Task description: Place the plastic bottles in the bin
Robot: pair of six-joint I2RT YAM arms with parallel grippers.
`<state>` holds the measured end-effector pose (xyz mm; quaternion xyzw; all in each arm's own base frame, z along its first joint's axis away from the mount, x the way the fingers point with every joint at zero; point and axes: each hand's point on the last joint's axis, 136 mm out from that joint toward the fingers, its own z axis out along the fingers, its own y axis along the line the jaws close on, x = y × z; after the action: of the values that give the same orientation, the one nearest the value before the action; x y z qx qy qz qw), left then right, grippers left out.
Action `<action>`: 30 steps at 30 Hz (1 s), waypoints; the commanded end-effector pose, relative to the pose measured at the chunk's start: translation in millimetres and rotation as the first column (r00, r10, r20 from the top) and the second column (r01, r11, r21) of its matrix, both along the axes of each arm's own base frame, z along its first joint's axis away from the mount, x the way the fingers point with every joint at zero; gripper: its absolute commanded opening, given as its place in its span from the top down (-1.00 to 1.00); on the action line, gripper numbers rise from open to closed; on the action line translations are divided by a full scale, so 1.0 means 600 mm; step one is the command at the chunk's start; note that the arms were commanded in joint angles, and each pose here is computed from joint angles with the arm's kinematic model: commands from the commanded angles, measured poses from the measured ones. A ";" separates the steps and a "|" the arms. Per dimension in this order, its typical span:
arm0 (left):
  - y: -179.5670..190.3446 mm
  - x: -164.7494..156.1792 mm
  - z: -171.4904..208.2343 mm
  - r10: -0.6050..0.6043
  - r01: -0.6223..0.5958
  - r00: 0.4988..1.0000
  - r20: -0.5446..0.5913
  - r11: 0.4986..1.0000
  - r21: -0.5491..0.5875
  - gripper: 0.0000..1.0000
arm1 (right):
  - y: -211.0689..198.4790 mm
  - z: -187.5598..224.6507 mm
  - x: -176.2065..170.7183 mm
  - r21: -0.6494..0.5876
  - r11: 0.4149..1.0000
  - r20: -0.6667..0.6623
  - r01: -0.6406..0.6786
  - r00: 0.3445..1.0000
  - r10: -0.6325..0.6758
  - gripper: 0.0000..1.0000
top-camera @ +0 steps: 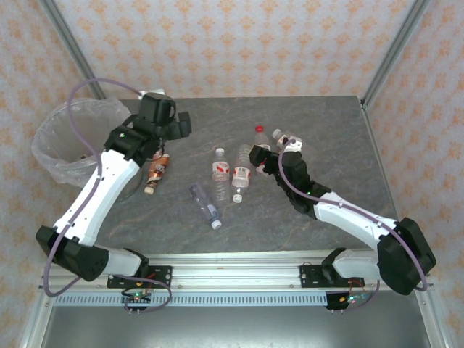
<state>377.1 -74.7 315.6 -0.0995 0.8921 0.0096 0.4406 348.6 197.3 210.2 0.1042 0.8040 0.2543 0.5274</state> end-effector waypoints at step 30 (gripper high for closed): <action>0.074 0.045 -0.327 0.245 -0.095 0.865 -0.438 0.936 0.338 -1.00 | -0.071 0.017 -0.006 0.085 0.976 0.042 0.202 0.978 -0.206 -0.98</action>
<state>410.0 -46.3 123.3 -0.0929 0.9551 0.1671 0.2263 346.2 163.5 212.8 0.1838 0.7756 0.2360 0.5559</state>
